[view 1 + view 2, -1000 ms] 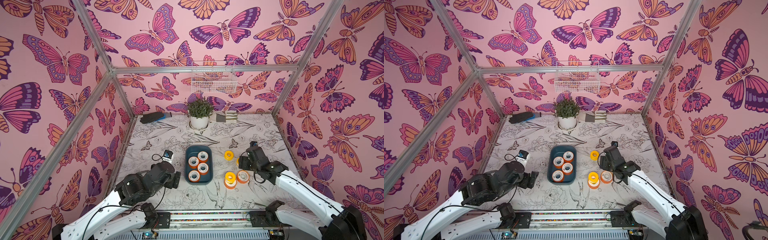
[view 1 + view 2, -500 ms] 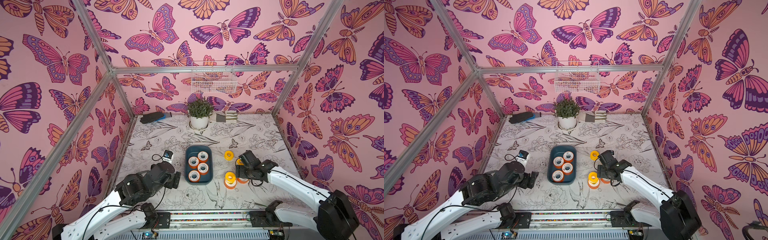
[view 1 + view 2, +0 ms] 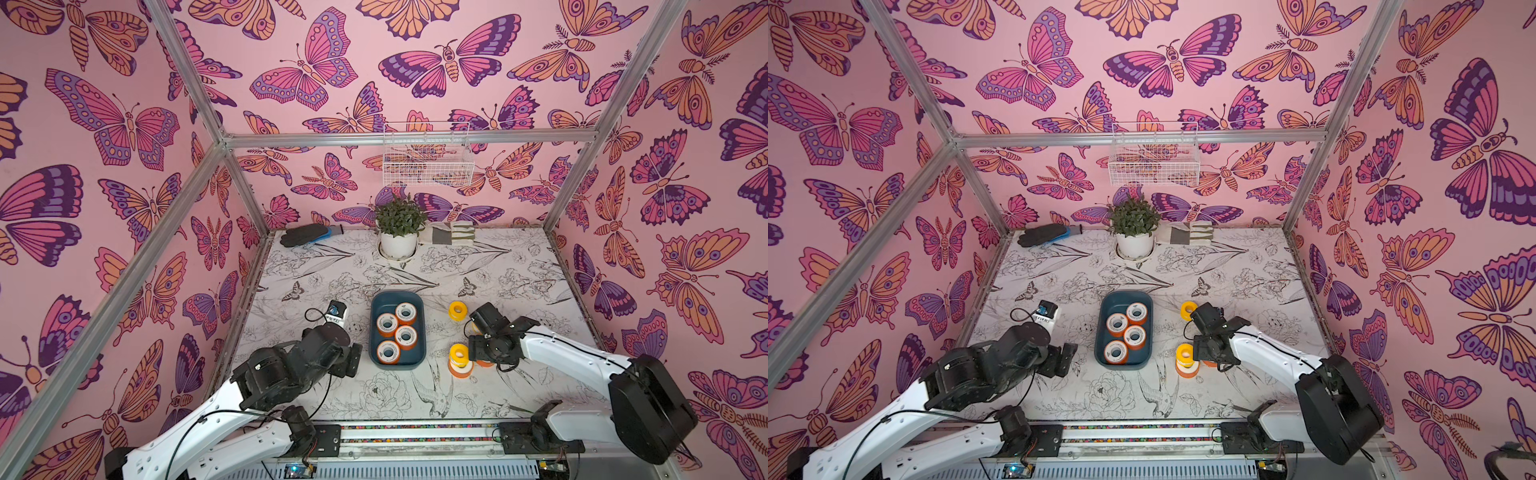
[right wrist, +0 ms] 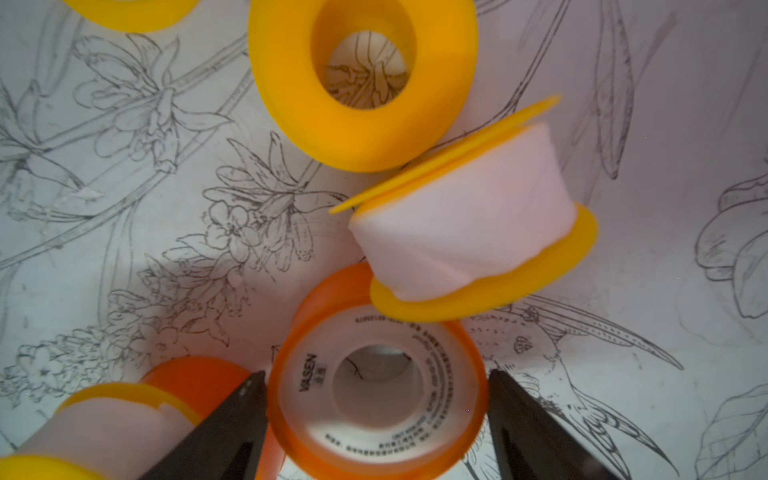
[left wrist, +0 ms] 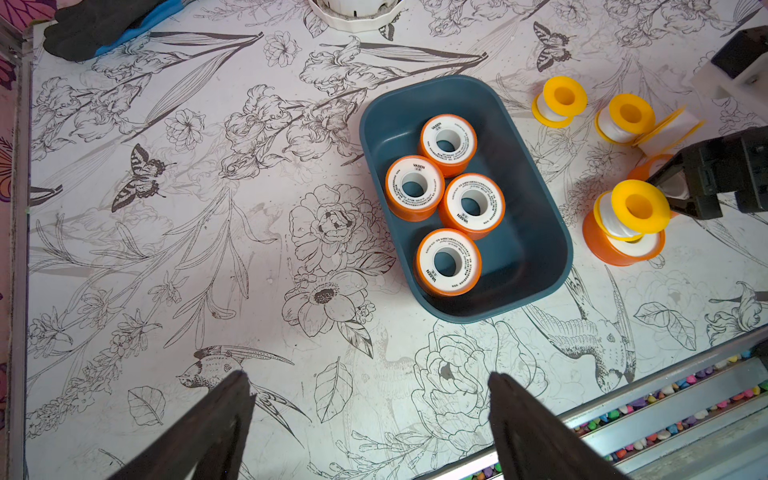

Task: Put the sealing tape into the storage box
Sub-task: Pick up the sealing tape at the center of the board.

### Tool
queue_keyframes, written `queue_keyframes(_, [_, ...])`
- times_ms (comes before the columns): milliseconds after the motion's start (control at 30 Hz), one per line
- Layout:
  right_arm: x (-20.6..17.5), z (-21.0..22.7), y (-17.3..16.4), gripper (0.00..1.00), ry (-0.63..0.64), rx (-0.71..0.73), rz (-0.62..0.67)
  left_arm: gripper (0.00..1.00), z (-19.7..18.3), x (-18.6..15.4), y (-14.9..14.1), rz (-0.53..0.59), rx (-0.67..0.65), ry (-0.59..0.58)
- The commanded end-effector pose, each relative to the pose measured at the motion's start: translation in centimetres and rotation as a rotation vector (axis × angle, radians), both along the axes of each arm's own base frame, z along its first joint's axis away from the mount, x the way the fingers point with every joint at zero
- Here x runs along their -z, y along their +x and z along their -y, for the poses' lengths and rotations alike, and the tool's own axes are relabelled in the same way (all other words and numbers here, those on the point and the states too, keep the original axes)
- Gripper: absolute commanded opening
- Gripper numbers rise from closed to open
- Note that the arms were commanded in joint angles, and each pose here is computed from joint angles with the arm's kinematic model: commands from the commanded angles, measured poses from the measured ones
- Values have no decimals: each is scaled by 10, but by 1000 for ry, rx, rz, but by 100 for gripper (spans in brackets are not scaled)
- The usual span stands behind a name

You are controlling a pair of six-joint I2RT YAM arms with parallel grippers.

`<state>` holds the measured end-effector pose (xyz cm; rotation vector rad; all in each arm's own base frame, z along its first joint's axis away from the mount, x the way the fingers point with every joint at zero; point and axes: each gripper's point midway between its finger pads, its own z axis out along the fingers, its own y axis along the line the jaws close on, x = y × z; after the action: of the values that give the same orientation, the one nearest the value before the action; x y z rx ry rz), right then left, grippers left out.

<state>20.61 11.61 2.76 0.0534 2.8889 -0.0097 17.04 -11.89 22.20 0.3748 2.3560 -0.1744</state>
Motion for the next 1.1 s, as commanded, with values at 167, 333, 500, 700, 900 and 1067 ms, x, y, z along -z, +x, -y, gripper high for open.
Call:
queue_keyframes(167, [2,-7,5,84,-21,-24,-46,93,-8,7,-1,-5,-14,35])
queue_keyframes(333, [4,-10,9,83,-11,-39,-72,93,-7,9,-1,-15,-11,46])
queue_keyframes(500, [7,-10,10,79,-18,-44,-82,93,-7,10,-1,-15,-12,48])
queue_keyframes(700, [9,-9,11,72,-28,-51,-86,93,-7,10,0,-17,-13,52])
queue_keyframes(900, [9,-9,12,66,-31,-55,-79,93,-7,11,0,-20,-13,57])
queue_keyframes(1067, [2,-9,12,67,-21,-62,-62,93,-7,11,0,-19,-15,55])
